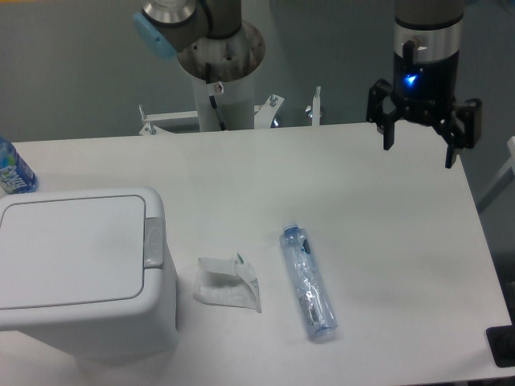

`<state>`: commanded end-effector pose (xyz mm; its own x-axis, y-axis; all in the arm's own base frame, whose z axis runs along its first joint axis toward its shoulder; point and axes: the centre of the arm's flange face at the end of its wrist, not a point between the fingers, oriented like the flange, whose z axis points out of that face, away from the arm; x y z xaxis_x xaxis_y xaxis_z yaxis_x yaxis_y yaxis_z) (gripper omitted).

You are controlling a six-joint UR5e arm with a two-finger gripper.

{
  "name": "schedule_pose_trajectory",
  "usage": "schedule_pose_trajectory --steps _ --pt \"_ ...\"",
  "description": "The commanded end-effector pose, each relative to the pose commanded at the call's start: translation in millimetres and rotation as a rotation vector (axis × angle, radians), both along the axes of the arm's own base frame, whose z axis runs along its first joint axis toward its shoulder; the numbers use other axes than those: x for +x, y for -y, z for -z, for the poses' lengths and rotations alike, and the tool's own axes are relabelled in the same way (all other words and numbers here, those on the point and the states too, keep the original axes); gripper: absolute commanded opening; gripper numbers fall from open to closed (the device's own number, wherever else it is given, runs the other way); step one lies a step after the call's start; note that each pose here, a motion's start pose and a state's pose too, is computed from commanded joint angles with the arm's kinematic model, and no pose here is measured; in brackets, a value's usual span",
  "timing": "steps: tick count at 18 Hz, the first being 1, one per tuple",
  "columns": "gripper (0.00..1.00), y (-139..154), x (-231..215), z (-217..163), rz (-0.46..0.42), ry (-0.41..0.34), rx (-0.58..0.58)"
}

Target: Open the trash can

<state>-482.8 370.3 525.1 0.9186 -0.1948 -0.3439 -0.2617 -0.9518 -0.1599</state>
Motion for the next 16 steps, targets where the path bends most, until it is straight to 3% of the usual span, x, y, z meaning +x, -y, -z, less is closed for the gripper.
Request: schedule_pose_trajectory --steps 7,9,16 --pt "1.0 -1.5 -3.7 -0.1 -0.027 0.005 0.008" --pt "1.0 -5.6 -5.1 1.2 -0.103 0.021 0.041" --pt "1.0 -65.4 11.8 16.2 -0.332 0.073 0.177"
